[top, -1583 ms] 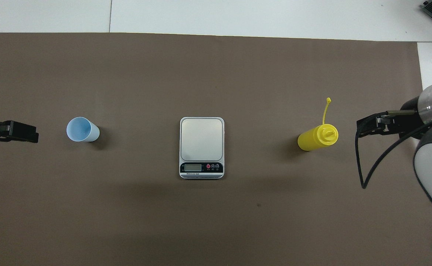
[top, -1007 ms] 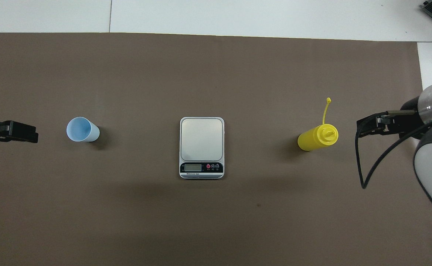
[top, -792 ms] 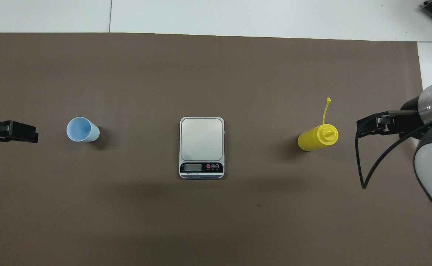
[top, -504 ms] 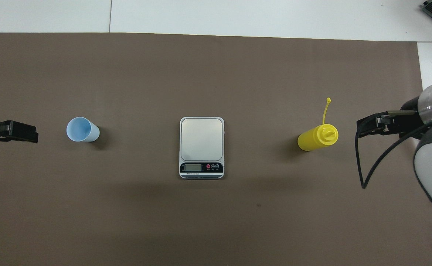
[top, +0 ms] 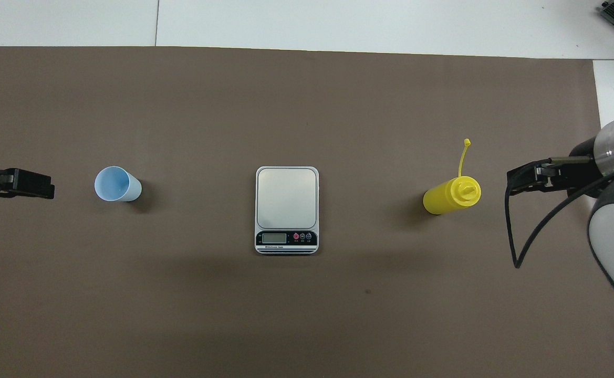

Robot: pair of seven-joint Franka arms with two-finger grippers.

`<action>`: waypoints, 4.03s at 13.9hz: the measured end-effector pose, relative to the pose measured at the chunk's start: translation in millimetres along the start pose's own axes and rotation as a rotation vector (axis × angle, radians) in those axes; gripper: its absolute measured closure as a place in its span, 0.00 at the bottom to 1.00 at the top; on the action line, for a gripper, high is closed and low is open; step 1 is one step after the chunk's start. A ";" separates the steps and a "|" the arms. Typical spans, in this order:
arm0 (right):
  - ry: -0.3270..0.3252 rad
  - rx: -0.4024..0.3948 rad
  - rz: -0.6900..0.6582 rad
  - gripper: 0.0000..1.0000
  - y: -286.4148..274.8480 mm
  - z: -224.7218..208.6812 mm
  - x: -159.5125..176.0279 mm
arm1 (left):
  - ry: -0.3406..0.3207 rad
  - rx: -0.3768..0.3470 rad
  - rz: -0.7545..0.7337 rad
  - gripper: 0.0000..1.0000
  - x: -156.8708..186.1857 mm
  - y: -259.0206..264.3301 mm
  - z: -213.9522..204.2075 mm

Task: Pour seasoning into cup on scale with both arms

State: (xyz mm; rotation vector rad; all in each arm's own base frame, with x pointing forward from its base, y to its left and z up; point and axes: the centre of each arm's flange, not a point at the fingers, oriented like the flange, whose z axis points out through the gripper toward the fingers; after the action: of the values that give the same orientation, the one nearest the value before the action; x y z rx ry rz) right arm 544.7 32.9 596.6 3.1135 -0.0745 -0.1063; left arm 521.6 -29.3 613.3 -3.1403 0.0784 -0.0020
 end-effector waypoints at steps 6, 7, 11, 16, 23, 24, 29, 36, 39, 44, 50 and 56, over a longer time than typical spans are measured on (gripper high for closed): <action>0.000 0.000 0.000 0.00 0.0 0.0 0.0 | -0.001 -0.015 -0.017 0.00 44.8 -14.2 53.6; 0.000 0.000 0.000 0.00 0.0 0.0 0.0 | -0.002 -0.018 -0.029 0.00 53.9 -21.9 68.4; 0.000 0.000 0.000 0.00 0.0 0.0 0.0 | 0.004 -0.024 -0.067 0.00 67.6 -44.9 132.4; 0.000 0.000 0.000 0.00 0.0 0.0 0.0 | 0.015 -0.025 -0.153 0.00 54.3 -43.2 195.8; 0.000 0.000 0.000 0.00 0.0 0.0 0.0 | 0.038 -0.028 -0.193 0.00 42.0 -37.9 248.2; 0.000 0.000 0.000 0.00 0.0 0.0 0.0 | 0.032 -0.029 -0.193 0.00 42.2 -37.5 253.9; 0.000 0.000 0.000 0.00 0.0 0.0 0.0 | 0.020 -0.034 -0.213 0.11 45.7 -35.8 275.8; 0.000 0.000 0.000 0.00 0.0 0.0 0.0 | 0.029 -0.040 -0.209 0.95 49.5 -29.4 270.0; 0.000 0.000 0.000 0.00 0.0 0.0 0.0 | 0.038 -0.042 -0.207 0.96 66.5 -30.1 239.4; 0.000 0.000 0.000 0.00 0.0 0.0 0.0 | 0.025 -0.125 -0.237 0.96 92.9 -9.1 154.6; 0.000 0.000 0.000 0.00 0.0 0.0 0.0 | -0.007 -0.143 -0.260 0.96 103.5 129.1 123.6; 0.000 0.000 0.000 0.00 0.0 0.0 0.0 | 0.013 -0.159 -0.249 0.96 77.1 252.6 129.8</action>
State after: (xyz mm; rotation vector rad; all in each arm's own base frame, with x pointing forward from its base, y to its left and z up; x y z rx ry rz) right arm 544.7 32.9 596.6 3.1134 -0.0746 -0.1064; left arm 586.2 -285.4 483.6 -3.2837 -0.3291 -0.0164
